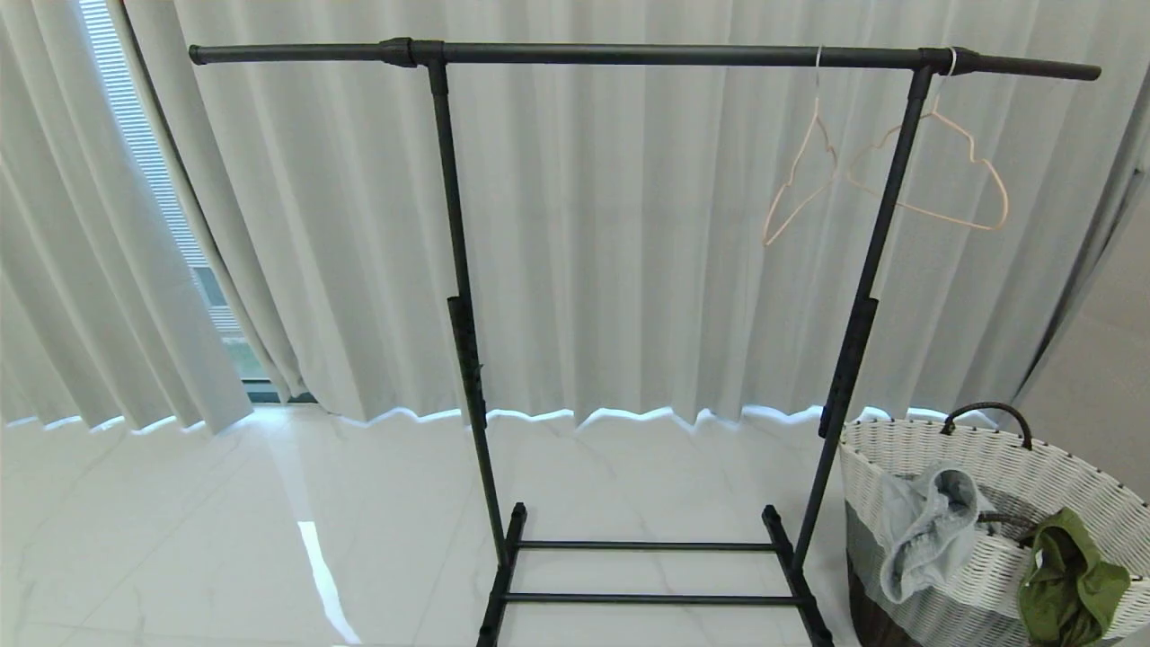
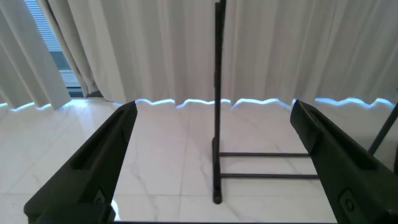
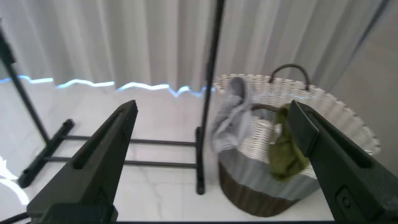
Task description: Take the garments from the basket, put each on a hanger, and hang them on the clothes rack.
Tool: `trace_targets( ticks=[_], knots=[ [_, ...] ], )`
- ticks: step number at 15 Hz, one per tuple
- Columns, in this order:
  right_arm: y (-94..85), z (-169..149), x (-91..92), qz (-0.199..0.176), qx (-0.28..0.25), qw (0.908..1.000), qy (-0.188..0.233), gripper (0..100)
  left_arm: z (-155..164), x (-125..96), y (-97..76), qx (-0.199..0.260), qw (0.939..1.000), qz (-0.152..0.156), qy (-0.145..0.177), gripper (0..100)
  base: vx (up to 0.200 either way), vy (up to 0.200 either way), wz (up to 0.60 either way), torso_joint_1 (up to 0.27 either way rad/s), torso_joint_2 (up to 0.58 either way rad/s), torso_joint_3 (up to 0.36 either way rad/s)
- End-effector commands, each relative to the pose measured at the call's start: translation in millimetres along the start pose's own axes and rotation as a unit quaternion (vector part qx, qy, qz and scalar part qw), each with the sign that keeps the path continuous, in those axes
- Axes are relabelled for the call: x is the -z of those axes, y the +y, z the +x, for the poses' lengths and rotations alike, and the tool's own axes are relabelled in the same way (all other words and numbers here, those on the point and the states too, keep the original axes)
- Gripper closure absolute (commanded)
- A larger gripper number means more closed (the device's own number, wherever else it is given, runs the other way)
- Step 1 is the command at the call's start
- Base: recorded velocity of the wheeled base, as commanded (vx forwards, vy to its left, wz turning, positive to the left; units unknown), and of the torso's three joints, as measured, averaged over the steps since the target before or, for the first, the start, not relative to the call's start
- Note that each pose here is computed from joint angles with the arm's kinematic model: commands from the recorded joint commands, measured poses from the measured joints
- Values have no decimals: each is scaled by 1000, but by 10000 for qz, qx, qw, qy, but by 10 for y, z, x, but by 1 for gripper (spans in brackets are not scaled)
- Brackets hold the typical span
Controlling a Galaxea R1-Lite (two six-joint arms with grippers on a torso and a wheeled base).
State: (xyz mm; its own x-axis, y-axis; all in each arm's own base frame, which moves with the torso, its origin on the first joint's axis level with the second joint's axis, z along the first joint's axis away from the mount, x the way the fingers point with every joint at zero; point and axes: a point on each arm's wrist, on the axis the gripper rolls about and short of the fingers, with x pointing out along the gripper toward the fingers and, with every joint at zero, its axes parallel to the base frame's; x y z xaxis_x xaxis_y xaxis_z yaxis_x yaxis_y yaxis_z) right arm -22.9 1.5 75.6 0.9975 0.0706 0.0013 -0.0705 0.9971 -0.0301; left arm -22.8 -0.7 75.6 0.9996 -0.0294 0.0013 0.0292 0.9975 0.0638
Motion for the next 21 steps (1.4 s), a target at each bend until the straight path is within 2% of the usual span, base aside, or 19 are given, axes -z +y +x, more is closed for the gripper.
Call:
trace_targets(
  ticks=[1,12,18,21],
  knots=[
    [0,0,0,-3,0,10000,-1,0,1,-1,0,-1,10000,3,6,0,0,-200,0,2,-2,-2],
    [0,0,0,-3,0,10000,-1,0,1,-1,0,-1,10000,10,6,0,0,-200,0,1,1,3],
    [0,0,0,-42,0,10000,-1,0,1,-1,0,-1,10000,33,6,0,0,0,0,0,0,0],
    [0,0,0,-42,0,10000,-1,0,1,-1,0,7,10000,41,6,0,200,0,0,1,5,4]
  ],
)
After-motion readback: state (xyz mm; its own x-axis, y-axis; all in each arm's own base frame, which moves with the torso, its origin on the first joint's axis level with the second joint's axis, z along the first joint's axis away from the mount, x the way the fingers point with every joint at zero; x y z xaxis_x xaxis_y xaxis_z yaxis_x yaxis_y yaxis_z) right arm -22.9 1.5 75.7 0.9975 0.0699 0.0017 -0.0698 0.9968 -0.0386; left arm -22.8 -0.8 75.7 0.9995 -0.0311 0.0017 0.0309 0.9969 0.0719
